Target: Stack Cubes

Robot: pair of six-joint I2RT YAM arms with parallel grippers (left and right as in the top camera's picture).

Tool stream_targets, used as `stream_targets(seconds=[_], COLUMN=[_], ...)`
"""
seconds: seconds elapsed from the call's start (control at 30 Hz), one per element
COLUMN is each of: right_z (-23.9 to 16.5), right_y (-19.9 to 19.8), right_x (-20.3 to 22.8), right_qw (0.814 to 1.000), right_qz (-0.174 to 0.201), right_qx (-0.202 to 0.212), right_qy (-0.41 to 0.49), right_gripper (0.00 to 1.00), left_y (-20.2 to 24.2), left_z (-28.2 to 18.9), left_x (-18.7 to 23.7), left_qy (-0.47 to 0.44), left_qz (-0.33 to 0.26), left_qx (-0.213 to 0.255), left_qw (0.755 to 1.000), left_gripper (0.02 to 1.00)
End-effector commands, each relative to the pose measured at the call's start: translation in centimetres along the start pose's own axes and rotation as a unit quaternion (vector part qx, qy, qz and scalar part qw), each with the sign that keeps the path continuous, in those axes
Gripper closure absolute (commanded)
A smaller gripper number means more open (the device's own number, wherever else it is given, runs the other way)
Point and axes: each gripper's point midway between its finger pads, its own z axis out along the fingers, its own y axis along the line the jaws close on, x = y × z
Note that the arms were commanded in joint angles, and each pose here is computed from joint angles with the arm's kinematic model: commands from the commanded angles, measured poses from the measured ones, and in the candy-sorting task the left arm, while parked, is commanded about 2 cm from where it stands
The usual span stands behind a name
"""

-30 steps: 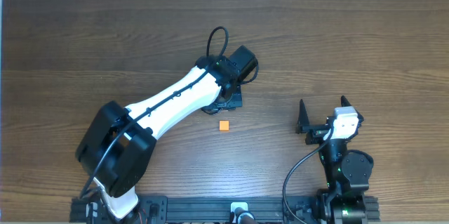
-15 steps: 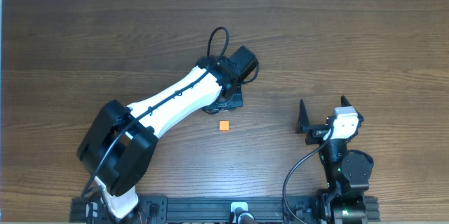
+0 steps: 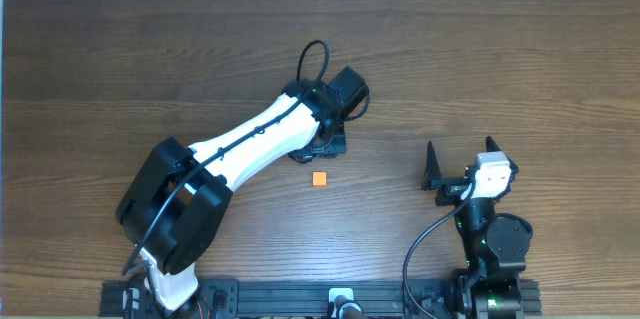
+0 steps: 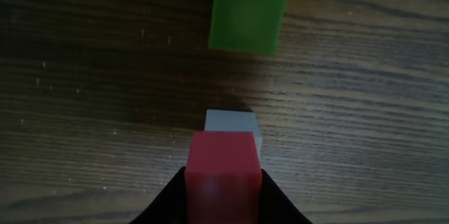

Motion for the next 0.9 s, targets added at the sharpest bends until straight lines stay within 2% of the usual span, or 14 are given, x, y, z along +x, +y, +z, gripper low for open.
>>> stream_targets(seconds=[0.03,0.9], right_z=[-0.01,-0.01], right_y=[0.13,0.13], right_x=[0.13,0.14], right_qw=[1.0,1.0], right_qz=[-0.001,-0.001], right_qx=[-0.002,-0.002], right_qy=[0.0,0.0], right_gripper=[0.007,0.007], left_y=[-0.39,-0.49], left_z=[0.31,0.31], left_x=[-0.27,-0.16], left_qy=[0.003,0.006], left_qz=[0.006,0.017], left_qx=[0.004,0.007], left_qw=[1.0,1.0], left_gripper=[0.976,0.978])
